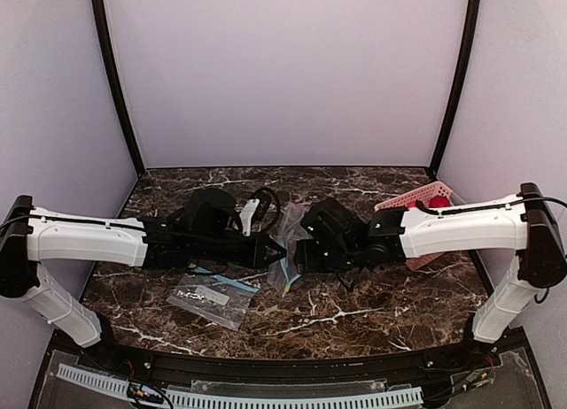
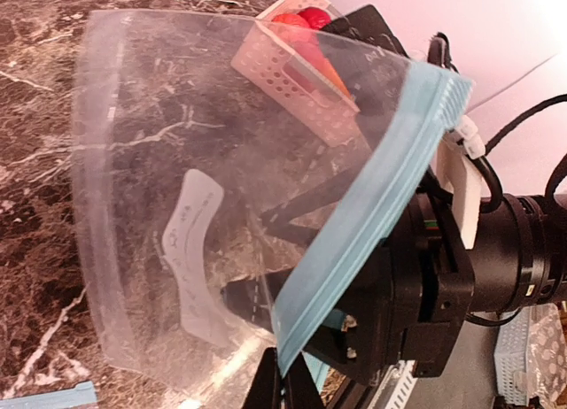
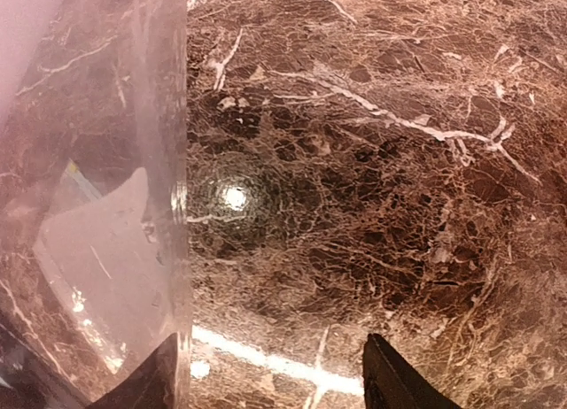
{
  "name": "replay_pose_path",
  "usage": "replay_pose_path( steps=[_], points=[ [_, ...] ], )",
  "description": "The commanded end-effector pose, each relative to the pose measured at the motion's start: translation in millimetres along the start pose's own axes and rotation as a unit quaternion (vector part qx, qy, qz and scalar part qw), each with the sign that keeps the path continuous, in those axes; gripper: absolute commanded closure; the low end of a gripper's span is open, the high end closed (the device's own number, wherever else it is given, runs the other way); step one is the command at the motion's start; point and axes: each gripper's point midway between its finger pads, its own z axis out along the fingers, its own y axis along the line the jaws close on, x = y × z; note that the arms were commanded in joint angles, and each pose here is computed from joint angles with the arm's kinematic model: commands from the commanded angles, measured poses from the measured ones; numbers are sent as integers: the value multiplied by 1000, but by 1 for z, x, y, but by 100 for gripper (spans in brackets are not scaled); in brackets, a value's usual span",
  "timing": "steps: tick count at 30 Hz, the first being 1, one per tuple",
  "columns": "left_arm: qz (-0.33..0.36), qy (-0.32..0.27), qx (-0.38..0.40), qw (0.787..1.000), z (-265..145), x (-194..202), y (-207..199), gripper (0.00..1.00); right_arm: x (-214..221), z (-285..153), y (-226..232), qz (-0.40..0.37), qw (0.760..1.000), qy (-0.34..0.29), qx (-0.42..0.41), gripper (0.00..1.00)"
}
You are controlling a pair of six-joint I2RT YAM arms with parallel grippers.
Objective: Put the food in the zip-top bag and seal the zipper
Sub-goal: Open the zipper food storage bag.
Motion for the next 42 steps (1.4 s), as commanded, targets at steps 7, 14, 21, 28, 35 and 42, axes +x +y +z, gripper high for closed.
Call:
replay_pose_path(
  steps=[7,14,21,28,35,42],
  points=[
    [20,-4,-112,993,-32,-1,32,99,14,3,-60,29,996,10,83,31],
    [20,-10,-132,991,-40,-2,37,99,12,-4,-80,40,994,7,104,29],
    [19,3,-118,993,-30,1,33,99,8,-6,-74,24,995,9,93,24],
    [3,33,-104,994,-15,10,31,99,-6,-21,-12,-67,996,-6,-55,12],
    [-1,41,-123,992,-8,11,39,99,-11,-59,31,-107,978,-34,-175,11],
    [6,36,-138,990,-12,4,43,99,-10,-108,37,-111,955,-73,-264,11]
  ],
)
